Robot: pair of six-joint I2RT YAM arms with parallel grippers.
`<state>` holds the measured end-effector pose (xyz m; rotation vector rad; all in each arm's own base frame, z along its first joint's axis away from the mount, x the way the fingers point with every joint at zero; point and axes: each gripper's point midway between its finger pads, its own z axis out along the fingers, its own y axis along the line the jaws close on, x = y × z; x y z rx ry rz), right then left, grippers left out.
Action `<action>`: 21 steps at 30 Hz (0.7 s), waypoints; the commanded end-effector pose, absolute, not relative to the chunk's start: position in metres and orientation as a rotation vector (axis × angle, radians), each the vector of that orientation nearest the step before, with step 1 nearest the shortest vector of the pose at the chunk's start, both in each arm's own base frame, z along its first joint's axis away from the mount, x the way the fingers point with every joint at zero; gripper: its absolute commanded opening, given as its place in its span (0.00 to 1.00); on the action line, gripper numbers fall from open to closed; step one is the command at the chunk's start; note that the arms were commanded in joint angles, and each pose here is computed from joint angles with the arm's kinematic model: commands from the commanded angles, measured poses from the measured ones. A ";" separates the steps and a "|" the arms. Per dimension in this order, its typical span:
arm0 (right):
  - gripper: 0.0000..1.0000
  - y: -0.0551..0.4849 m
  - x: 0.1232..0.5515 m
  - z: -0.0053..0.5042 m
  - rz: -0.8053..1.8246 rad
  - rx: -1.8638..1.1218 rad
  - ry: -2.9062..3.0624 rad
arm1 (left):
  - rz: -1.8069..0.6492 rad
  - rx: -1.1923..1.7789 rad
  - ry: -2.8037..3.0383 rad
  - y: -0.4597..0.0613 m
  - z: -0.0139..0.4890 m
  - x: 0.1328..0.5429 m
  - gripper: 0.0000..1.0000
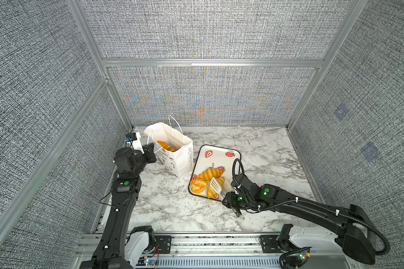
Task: Pack bread into a paper bag
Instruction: Pick up the bread from the tray.
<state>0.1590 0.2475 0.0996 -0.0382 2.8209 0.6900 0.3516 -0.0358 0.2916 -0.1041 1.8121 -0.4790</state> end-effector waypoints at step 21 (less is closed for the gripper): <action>0.55 0.264 0.176 0.105 0.719 -0.046 2.785 | -0.482 -0.088 1.784 -0.037 0.299 0.352 0.00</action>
